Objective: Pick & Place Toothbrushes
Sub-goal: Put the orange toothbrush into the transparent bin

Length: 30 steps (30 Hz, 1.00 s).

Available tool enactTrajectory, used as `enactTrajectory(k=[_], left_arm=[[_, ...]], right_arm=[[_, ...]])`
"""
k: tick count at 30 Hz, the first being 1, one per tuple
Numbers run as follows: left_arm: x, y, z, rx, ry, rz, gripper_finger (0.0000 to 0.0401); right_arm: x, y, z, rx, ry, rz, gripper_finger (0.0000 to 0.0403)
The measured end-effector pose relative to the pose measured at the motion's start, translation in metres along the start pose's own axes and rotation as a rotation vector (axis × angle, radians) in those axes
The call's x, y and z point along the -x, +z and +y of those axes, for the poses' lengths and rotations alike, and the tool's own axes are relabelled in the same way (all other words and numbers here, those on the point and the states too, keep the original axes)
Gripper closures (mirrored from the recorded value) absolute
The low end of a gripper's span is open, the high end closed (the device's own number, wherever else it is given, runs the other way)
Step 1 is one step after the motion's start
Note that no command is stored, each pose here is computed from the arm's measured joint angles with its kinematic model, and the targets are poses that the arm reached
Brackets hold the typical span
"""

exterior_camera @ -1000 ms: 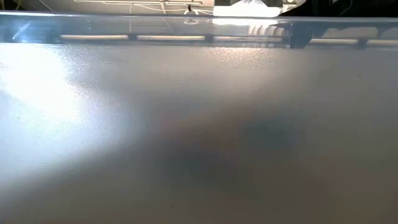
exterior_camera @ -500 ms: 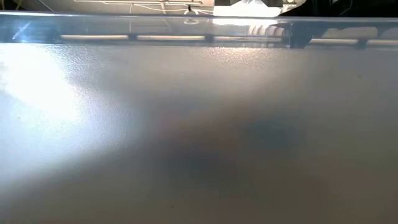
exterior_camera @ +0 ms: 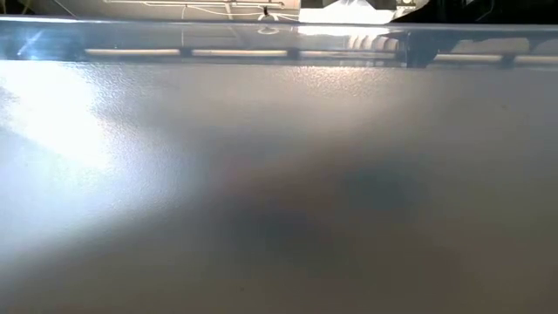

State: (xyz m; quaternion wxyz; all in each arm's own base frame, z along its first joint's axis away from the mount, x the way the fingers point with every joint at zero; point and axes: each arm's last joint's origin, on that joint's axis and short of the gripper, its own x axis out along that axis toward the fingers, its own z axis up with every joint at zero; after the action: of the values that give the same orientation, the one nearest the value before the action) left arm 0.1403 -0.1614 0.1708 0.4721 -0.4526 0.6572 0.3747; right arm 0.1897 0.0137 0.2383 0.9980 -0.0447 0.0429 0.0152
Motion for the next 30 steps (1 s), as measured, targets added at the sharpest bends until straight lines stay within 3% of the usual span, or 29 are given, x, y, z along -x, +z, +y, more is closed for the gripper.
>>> enactTrajectory(k=[20, 30], left_arm=[[-0.001, -0.002, 0.0, -0.074, -0.031, -0.038, 0.0233], [-0.017, -0.017, 0.005, -0.095, 0.027, -0.058, 0.0233]], right_arm=[[0.0, 0.0, 0.0, 0.024, 0.0, 0.0, 0.0398], [0.0, 0.0, 0.0, 0.026, 0.0, 0.002, 0.0398]])
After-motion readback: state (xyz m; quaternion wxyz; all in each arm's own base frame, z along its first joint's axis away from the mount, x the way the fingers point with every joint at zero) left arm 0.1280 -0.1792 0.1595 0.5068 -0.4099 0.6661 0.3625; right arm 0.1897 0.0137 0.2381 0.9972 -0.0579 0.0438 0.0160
